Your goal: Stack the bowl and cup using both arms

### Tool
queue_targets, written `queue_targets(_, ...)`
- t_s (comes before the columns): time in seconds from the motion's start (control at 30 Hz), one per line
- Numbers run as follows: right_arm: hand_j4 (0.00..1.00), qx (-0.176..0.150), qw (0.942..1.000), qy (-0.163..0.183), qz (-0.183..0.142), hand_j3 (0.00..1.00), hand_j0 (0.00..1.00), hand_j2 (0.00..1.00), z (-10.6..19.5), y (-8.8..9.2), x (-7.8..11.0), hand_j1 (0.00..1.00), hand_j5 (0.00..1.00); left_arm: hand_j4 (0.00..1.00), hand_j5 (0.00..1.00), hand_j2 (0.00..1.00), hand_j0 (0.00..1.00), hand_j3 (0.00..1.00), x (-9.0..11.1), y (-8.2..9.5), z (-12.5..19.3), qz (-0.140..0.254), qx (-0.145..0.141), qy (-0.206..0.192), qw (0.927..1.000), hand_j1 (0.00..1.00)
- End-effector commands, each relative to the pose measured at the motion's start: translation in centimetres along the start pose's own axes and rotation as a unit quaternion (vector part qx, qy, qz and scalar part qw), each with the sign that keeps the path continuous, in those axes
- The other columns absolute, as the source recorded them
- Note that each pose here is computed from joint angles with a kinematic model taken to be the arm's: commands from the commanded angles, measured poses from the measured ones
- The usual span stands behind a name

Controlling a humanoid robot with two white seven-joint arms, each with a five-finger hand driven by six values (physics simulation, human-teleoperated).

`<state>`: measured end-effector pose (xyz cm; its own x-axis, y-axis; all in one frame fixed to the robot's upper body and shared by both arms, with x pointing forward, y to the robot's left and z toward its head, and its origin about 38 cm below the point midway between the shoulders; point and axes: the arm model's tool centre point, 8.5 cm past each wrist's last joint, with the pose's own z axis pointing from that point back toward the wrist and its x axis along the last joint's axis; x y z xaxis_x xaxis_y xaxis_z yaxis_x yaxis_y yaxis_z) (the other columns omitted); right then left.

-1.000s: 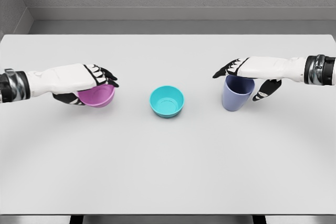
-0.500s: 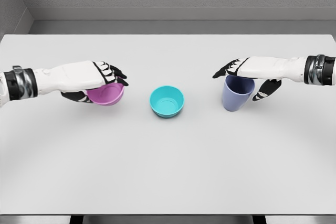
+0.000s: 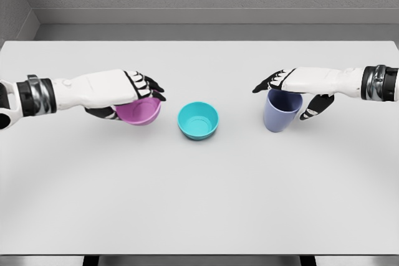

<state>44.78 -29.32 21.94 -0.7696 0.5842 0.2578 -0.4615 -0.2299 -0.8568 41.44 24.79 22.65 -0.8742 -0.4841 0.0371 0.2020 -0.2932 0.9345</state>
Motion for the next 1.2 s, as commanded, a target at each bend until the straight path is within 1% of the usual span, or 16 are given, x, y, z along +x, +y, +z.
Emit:
queue_targets(0.0, 1.00, -0.002, 1.0000, 0.000, -0.003, 1.00, 1.00, 1.00, 0.0, -0.1, 0.0, 1.00, 1.00, 0.76, 0.76, 0.76, 0.76, 0.76, 0.4, 0.1, -0.4, 0.002, 0.004, -0.006, 1.0000, 0.76)
queue_targets(0.03, 1.00, -0.002, 1.0000, 0.001, -0.003, 1.00, 1.00, 1.00, 0.1, 0.0, -0.1, 1.00, 1.00, 0.76, 0.76, 0.76, 0.76, 0.76, 0.5, 0.2, -0.7, 0.002, 0.007, -0.010, 0.9999, 0.76)
queue_targets(0.13, 1.00, -0.002, 1.0000, 0.001, -0.003, 1.00, 1.00, 1.00, 0.1, 0.0, -0.1, 1.00, 1.00, 0.76, 0.76, 0.76, 0.76, 0.76, 0.7, 0.1, -1.0, 0.002, 0.004, -0.014, 0.9999, 0.76)
queue_targets(0.33, 1.00, -0.002, 1.0000, 0.001, -0.003, 1.00, 1.00, 1.00, 0.1, 0.0, -0.1, 1.00, 1.00, 0.76, 0.76, 0.76, 0.76, 0.76, 0.7, 0.6, -1.2, -0.002, 0.009, -0.016, 0.9998, 0.76)
queue_targets(0.57, 1.00, -0.002, 1.0000, 0.001, -0.003, 1.00, 1.00, 1.00, 0.1, 0.0, -0.1, 1.00, 1.00, 0.76, 0.76, 0.76, 0.76, 0.76, 1.4, 0.9, -2.5, 0.000, 0.022, -0.029, 0.9993, 0.76)
queue_targets(0.63, 1.00, -0.002, 1.0000, 0.001, -0.003, 1.00, 1.00, 1.00, 0.1, 0.0, -0.1, 1.00, 1.00, 0.76, 0.76, 0.76, 0.76, 0.76, 1.4, 0.9, -2.6, -0.002, 0.020, -0.028, 0.9994, 0.76)
queue_targets(0.7, 1.00, -0.002, 1.0000, 0.001, -0.003, 1.00, 1.00, 1.00, 0.1, 0.0, -0.1, 1.00, 1.00, 0.76, 0.76, 0.76, 0.76, 0.76, 1.9, 1.2, -3.6, -0.011, 0.012, -0.041, 0.9990, 0.76)
queue_targets(1.17, 1.00, -0.002, 1.0000, 0.001, -0.003, 1.00, 1.00, 1.00, 0.1, 0.0, -0.1, 1.00, 1.00, 0.76, 0.76, 0.76, 0.76, 0.76, 2.0, 1.9, -4.3, -0.015, 0.021, -0.046, 0.9986, 0.76)
